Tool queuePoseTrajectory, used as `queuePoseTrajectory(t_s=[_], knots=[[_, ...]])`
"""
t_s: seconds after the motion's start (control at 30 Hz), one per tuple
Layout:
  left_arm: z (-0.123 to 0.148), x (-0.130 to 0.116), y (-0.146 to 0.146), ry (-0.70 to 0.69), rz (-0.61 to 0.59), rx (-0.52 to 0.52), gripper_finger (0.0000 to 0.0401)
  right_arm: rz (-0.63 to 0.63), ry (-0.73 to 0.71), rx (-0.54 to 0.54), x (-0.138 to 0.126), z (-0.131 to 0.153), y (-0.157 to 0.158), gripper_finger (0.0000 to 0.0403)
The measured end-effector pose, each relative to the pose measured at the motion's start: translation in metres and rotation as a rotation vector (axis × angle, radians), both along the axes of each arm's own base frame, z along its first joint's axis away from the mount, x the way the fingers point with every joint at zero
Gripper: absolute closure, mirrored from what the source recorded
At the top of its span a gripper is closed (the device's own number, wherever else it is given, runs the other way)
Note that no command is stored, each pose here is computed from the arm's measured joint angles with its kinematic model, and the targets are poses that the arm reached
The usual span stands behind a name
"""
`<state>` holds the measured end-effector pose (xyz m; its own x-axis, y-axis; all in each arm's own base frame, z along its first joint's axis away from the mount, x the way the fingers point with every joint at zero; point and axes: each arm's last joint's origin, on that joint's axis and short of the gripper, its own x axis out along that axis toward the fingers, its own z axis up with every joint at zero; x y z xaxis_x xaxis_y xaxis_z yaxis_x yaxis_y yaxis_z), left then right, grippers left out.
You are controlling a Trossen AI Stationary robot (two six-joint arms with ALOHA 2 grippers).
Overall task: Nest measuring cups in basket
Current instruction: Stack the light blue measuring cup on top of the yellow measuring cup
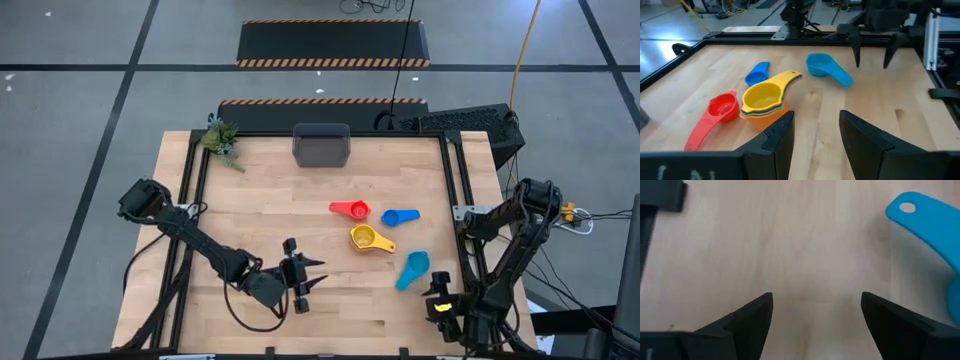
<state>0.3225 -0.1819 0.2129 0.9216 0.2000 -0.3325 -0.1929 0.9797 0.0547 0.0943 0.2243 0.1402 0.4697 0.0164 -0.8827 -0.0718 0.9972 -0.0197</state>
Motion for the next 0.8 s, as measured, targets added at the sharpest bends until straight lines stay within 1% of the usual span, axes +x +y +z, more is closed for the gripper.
queuePoseTrajectory(t_s=[0.13,0.3,0.43,0.53,0.6,0.67,0.73,0.8], knots=[[0.000,0.001,0.001,-0.002,0.005,-0.004,0.0242,0.007,-0.062,-0.032,0.001,0.001,-0.001,0.0123],[0.000,0.000,0.000,-0.004,0.004,-0.008,0.0242,0.113,-0.121,-0.129,0.004,0.002,-0.002,0.0127],[0.000,0.001,0.001,-0.007,0.014,-0.007,0.0242,0.240,-0.222,-0.294,0.007,0.004,-0.004,0.0127],[0.000,0.001,0.002,-0.007,0.016,-0.007,0.0242,0.333,-0.274,-0.441,0.011,0.002,-0.005,0.0127],[0.000,0.001,0.002,-0.007,0.017,-0.007,0.0242,0.396,-0.264,-0.535,0.015,-0.003,-0.006,0.0127],[0.000,0.001,0.002,-0.007,0.018,-0.006,0.0242,0.446,-0.224,-0.603,0.019,-0.011,-0.007,0.0127],[0.000,0.001,0.002,-0.007,0.019,-0.007,0.0242,0.479,-0.188,-0.664,0.023,-0.021,-0.008,0.0127],[0.000,0.002,0.003,-0.007,0.019,-0.007,0.0242,0.501,-0.184,-0.727,0.026,-0.028,-0.008,0.0127]])
